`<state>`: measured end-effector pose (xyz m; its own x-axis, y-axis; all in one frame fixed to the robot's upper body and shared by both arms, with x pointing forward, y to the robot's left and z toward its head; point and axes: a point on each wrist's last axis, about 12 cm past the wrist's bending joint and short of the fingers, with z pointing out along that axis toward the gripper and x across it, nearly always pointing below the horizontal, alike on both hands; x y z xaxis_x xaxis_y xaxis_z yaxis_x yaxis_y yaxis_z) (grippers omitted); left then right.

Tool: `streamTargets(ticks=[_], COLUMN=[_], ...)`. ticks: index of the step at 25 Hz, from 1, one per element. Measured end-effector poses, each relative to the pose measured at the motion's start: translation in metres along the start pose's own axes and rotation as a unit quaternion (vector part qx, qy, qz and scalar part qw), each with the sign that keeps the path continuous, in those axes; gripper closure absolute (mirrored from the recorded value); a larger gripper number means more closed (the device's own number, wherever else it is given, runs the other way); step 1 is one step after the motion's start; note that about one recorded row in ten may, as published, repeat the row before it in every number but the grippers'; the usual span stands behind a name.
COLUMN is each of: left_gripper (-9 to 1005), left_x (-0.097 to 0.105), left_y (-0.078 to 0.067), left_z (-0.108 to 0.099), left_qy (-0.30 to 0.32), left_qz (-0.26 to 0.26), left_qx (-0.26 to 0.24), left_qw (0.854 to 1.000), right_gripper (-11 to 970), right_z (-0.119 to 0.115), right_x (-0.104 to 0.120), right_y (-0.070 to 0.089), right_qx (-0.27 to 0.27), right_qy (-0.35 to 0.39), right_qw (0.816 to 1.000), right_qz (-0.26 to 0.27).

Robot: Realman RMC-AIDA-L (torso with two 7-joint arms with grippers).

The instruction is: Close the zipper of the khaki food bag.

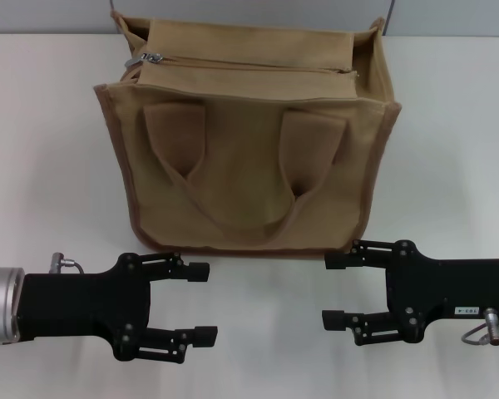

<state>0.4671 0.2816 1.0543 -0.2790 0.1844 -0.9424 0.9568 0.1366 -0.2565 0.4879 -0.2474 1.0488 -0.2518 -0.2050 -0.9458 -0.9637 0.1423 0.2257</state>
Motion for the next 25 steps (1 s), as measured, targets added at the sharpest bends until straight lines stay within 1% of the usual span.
streamTargets(ticks=[19, 24, 25], left_gripper=[173, 175, 175], left_x=[-0.0004, -0.0018, -0.0044], left_y=[0.0002, -0.0005, -0.0012], left_z=[-0.0002, 0.0006, 0.0016], left_qy=[0.001, -0.005, -0.014], left_qz=[0.001, 0.002, 0.005], left_qx=[0.0, 0.004, 0.009], left_qw=[1.0, 1.0, 1.0], right_gripper=[155, 155, 156], right_z=[-0.0007, -0.0007, -0.0007], right_x=[-0.0004, -0.0004, -0.0004], right_y=[-0.0005, -0.0005, -0.0006], right_qx=[0.004, 0.004, 0.004], right_qy=[-0.003, -0.003, -0.003], right_qw=[1.0, 1.0, 1.0], right_qz=[0.0, 0.0, -0.001])
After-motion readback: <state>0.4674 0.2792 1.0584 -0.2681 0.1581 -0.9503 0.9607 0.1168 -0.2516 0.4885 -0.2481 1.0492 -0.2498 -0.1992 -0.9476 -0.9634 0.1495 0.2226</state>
